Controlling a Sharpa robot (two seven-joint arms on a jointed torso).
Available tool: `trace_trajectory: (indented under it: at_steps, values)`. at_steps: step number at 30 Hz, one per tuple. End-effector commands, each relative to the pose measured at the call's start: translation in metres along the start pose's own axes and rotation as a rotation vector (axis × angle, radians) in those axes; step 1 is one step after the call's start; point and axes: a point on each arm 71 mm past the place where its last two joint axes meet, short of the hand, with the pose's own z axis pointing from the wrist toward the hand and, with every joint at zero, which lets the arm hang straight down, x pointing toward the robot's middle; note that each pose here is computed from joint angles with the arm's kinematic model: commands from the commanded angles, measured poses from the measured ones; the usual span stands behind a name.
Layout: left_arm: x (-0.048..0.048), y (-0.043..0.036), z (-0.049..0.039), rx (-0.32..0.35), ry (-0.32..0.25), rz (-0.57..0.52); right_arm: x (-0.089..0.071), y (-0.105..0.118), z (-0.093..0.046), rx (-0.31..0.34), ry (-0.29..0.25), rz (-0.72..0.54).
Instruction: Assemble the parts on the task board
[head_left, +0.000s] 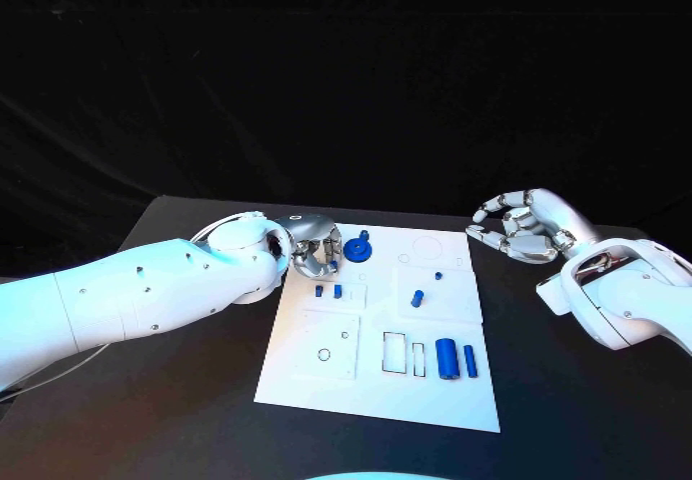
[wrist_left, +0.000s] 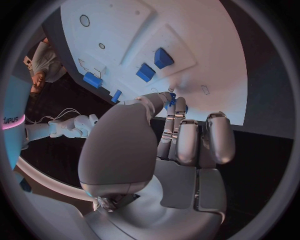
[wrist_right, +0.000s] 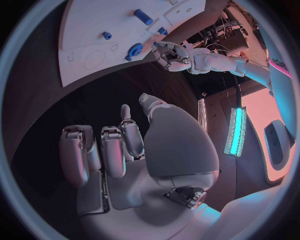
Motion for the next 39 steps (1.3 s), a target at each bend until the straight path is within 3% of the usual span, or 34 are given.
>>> trace_trajectory:
  at_steps: [1, 39]
  values:
    - [0.0024, -0.0018, 0.0012, 0.000, 0.031, -0.004, 0.0003, 0.0012, -0.0002, -0.014, 0.000, -0.009]
    - [0.0073, -0.0038, 0.0041, -0.006, 0.072, -0.020, 0.0004, 0.0016, -0.0005, -0.016, 0.000, -0.010]
